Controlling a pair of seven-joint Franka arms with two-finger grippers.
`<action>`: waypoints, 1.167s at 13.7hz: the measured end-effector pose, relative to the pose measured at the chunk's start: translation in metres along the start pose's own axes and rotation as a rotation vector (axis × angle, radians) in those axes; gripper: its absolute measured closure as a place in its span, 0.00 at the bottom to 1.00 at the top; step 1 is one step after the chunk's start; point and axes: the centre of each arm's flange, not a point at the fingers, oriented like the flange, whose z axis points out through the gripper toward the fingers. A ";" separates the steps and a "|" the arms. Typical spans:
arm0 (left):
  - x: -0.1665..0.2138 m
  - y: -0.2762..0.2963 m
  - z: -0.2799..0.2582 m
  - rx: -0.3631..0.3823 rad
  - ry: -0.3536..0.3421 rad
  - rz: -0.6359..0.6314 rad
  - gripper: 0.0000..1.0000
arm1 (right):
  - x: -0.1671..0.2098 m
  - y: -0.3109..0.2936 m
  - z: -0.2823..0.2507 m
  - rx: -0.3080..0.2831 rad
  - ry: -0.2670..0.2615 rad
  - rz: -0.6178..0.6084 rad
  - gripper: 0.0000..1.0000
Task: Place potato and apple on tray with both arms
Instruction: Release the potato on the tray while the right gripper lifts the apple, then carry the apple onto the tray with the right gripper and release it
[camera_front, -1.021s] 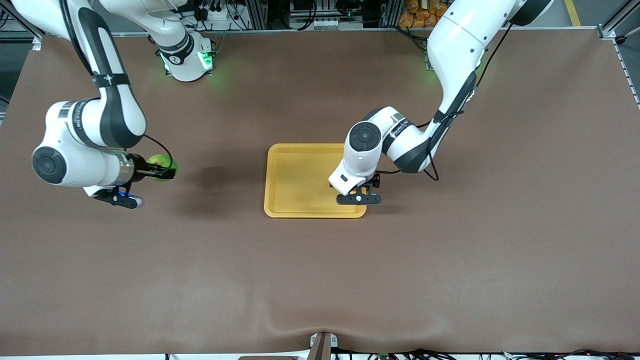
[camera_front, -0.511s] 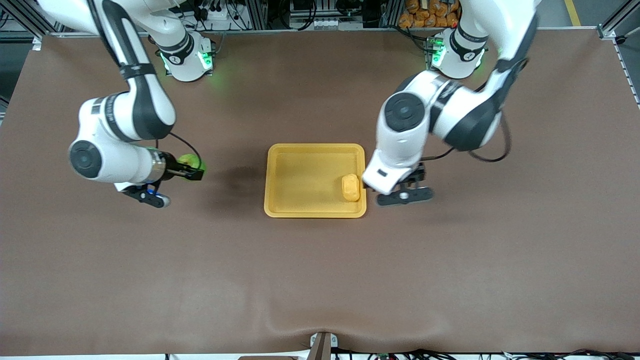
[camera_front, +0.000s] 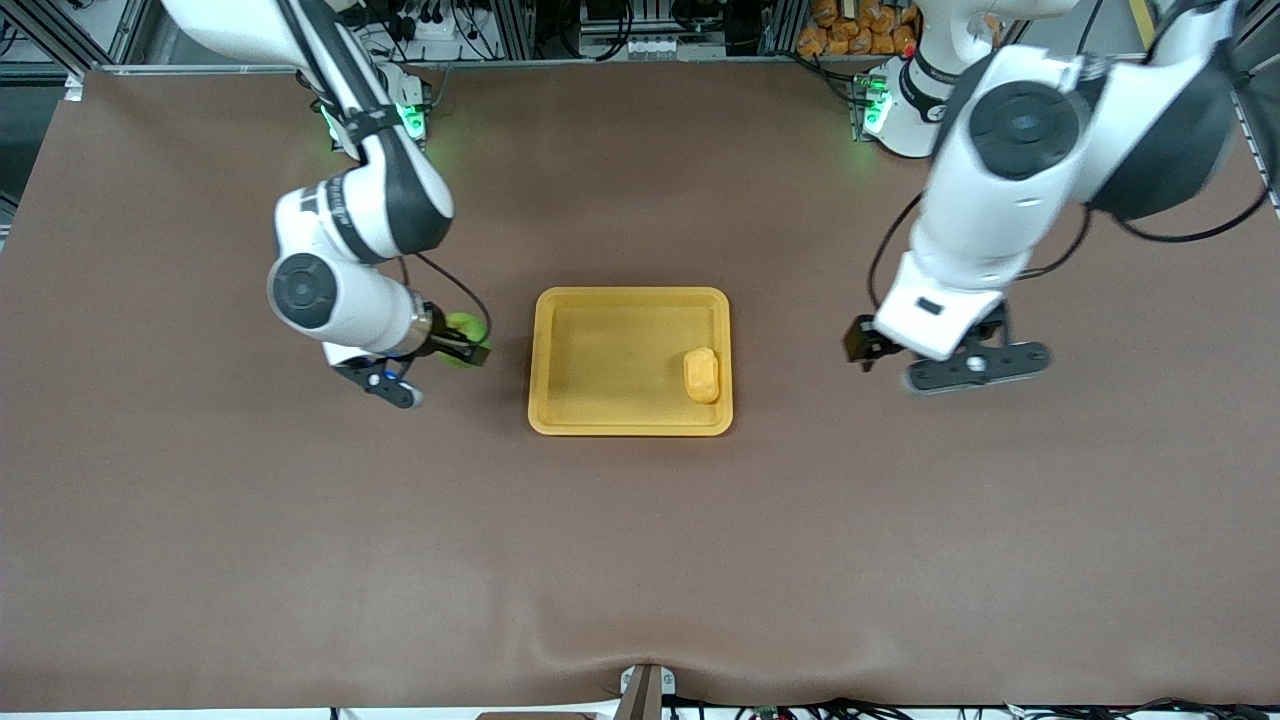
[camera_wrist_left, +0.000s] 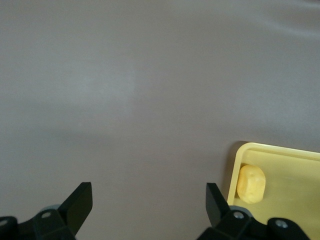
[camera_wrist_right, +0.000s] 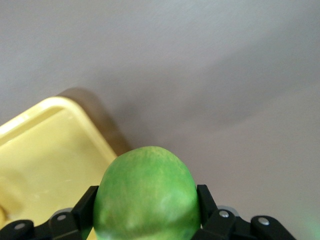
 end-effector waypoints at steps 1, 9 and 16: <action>0.005 -0.019 -0.007 -0.013 -0.004 0.000 0.00 | -0.005 -0.011 0.006 0.003 0.002 0.014 0.17; 0.017 -0.130 -0.042 -0.001 -0.054 0.161 0.00 | -0.032 -0.063 0.069 0.030 0.051 0.089 0.17; 0.027 -0.196 -0.051 0.006 -0.073 0.175 0.00 | -0.061 -0.109 0.138 0.018 0.086 0.150 0.17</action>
